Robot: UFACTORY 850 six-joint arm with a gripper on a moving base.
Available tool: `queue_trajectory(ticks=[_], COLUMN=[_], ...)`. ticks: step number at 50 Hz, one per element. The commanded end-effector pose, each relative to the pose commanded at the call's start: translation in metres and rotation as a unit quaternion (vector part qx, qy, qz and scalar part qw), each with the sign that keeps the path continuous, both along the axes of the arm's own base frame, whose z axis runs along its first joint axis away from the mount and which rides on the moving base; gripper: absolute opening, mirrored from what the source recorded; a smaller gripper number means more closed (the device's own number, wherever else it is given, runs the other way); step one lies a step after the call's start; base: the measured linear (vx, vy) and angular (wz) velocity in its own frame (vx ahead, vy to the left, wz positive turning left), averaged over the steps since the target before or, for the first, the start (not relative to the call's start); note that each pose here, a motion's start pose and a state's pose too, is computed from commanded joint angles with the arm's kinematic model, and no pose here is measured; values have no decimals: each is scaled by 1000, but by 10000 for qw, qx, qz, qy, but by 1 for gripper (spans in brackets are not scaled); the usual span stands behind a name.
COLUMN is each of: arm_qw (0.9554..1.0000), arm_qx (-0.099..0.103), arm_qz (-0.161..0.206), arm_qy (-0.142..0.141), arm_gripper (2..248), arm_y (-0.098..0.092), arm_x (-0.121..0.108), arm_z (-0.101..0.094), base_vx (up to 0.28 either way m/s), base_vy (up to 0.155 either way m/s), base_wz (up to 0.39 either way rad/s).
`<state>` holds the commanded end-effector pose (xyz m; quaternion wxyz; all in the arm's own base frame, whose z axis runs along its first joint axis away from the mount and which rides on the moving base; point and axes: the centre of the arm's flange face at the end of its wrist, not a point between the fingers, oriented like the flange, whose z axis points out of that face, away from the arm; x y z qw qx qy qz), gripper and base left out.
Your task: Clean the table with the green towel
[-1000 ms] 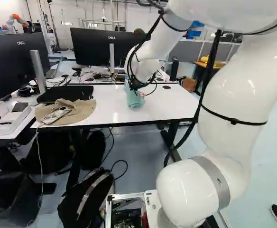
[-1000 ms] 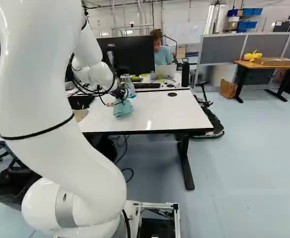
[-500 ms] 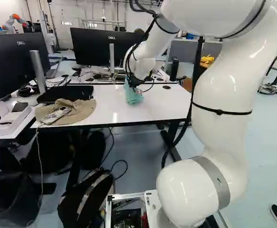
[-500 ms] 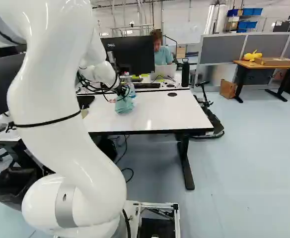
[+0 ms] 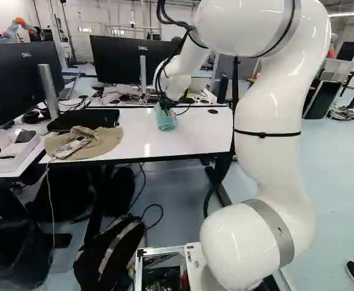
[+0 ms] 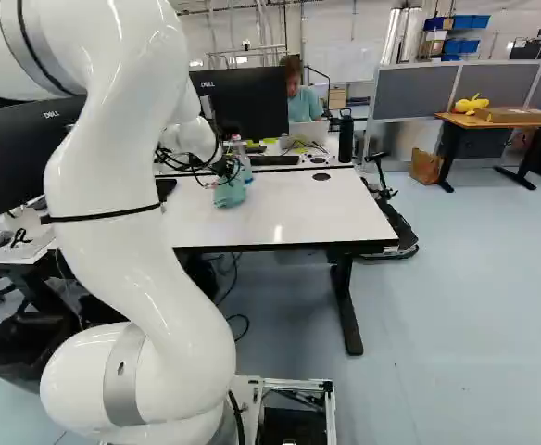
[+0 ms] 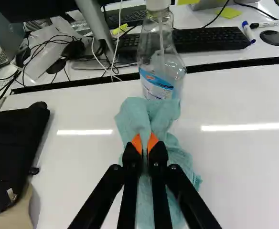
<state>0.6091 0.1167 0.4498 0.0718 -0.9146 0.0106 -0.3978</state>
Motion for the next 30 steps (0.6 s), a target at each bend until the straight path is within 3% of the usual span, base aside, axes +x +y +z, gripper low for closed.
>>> queue_trajectory(ticks=[30], arm_qw=[9997], arm_qx=[-49], arm_qz=[7], arm_qy=[251], arm_gripper=[34], arm_y=[4], arm_x=[16], arm_z=[-38], base_vx=[0], base_vy=[0], base_wz=[0])
